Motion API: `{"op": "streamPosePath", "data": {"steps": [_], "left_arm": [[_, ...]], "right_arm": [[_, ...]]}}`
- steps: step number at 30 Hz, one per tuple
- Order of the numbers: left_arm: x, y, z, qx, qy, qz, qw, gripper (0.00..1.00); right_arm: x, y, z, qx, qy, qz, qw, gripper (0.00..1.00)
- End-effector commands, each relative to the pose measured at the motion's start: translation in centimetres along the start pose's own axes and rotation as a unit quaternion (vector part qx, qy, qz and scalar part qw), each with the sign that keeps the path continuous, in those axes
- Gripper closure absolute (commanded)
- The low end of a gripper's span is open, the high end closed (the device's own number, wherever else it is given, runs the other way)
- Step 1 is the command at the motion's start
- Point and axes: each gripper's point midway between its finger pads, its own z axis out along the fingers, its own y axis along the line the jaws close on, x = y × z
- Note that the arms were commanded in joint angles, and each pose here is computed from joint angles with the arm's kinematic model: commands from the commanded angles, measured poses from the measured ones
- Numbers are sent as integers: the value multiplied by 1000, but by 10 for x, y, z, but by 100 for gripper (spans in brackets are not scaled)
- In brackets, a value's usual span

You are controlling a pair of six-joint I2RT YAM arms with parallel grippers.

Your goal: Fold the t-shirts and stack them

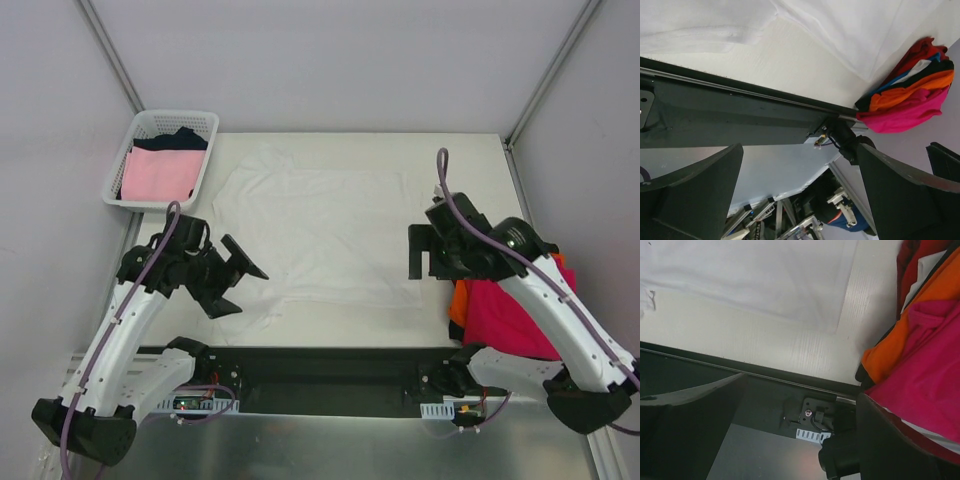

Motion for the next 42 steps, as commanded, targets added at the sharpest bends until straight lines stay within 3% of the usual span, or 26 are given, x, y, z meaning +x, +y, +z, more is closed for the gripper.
{"op": "streamPosePath", "data": {"steps": [1,8,12,16,19,22,28,32,37,42], "left_arm": [[7,8,-4,-1,12,21,1000,1],[-26,60,6,-121,-76,30,989,1],[-37,69,6,-153,-95,57,982,1],[-51,72,5,-182,-116,68,974,1],[-49,66,21,-198,-75,116,970,1],[-44,61,31,-252,-39,174,951,1],[-40,30,63,-255,-40,241,936,1],[-18,65,75,-284,-37,217,933,2],[-8,113,61,-263,-86,162,947,5],[-6,153,62,-284,-112,113,946,7]], "right_arm": [[67,-19,-22,-30,78,-1,996,4],[92,-5,1,-81,76,58,992,4],[89,7,23,-87,84,37,992,4],[71,21,48,-50,132,-14,990,4],[56,24,54,-20,147,-40,988,4],[36,43,59,-30,162,-49,985,4],[8,73,73,-33,177,-54,982,4],[10,79,75,-36,189,-45,980,4],[17,88,79,-53,208,-56,975,4],[22,86,81,-51,220,-94,970,4]]}}
